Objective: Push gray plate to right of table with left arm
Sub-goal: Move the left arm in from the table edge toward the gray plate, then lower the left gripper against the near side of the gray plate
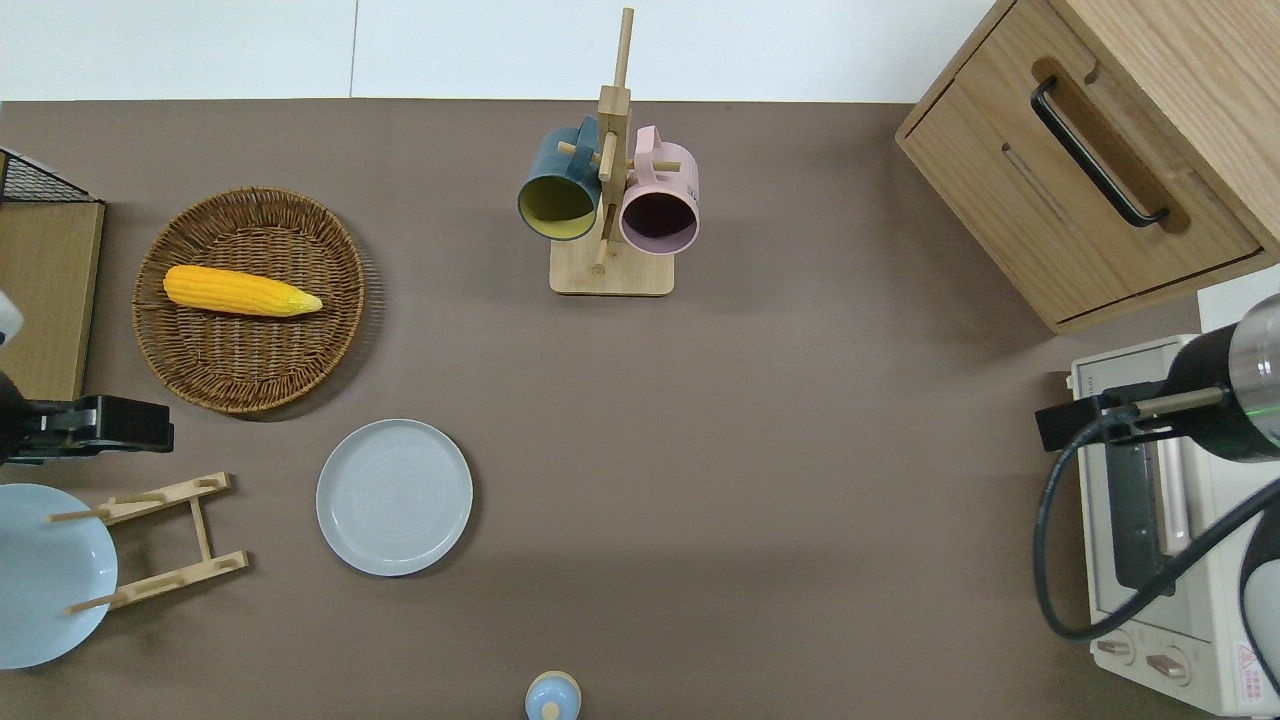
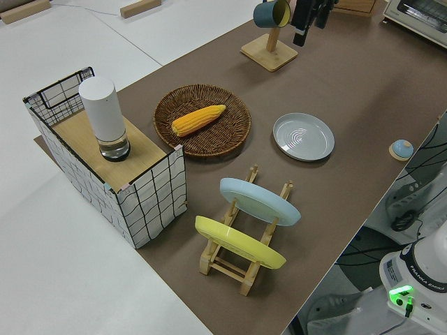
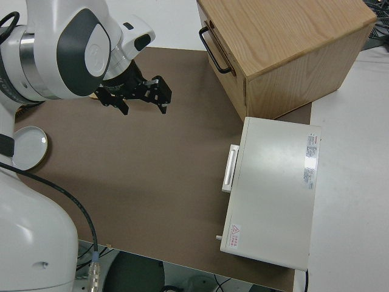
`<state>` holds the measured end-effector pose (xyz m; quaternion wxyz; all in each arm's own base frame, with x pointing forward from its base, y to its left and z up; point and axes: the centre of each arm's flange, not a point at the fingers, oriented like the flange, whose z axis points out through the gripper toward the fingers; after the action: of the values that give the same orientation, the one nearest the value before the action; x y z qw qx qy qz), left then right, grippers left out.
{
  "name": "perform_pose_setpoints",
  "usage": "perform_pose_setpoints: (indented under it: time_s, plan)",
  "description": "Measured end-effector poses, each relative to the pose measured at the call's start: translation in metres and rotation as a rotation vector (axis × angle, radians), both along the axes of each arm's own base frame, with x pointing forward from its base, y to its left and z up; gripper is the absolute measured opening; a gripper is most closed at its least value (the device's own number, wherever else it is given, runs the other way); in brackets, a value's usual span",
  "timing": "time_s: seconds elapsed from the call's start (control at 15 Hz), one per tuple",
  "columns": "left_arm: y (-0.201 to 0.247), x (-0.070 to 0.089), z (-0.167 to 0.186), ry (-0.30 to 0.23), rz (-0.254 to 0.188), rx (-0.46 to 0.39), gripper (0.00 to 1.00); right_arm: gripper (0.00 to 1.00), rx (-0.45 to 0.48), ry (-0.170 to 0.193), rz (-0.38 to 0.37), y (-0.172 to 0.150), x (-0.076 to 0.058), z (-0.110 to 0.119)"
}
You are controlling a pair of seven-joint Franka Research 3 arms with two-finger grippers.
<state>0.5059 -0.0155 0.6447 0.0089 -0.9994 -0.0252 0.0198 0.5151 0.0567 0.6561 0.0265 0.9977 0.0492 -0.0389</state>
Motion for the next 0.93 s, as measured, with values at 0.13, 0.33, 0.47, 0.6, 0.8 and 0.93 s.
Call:
perform_pose_setpoints:
  time_s: [0.13, 0.33, 0.47, 0.6, 0.8, 0.93]
  plan:
    - [0.001, 0.000, -0.004, -0.008, 0.003, -0.001, 1.00, 1.00, 0.000, 0.000, 0.000, 0.000, 0.000, 0.000]
    - [0.002, -0.001, -0.005, -0.020, 0.004, -0.002, 1.00, 1.00, 0.000, 0.000, 0.000, 0.000, 0.000, 0.000]
    - [0.003, 0.000, -0.005, -0.030, 0.006, -0.002, 1.00, 1.00, 0.000, 0.000, 0.000, 0.000, 0.000, 0.000]
    - [0.003, 0.000, -0.008, -0.030, 0.006, -0.002, 1.00, 1.00, 0.000, 0.000, 0.000, 0.000, 0.000, 0.000]
    - [0.004, 0.001, -0.032, 0.001, 0.008, -0.002, 1.00, 1.00, 0.000, 0.000, 0.000, 0.000, 0.000, 0.000]
    - [0.008, 0.005, -0.066, 0.014, 0.015, -0.003, 1.00, 1.00, 0.000, 0.000, 0.000, 0.000, 0.000, 0.000]
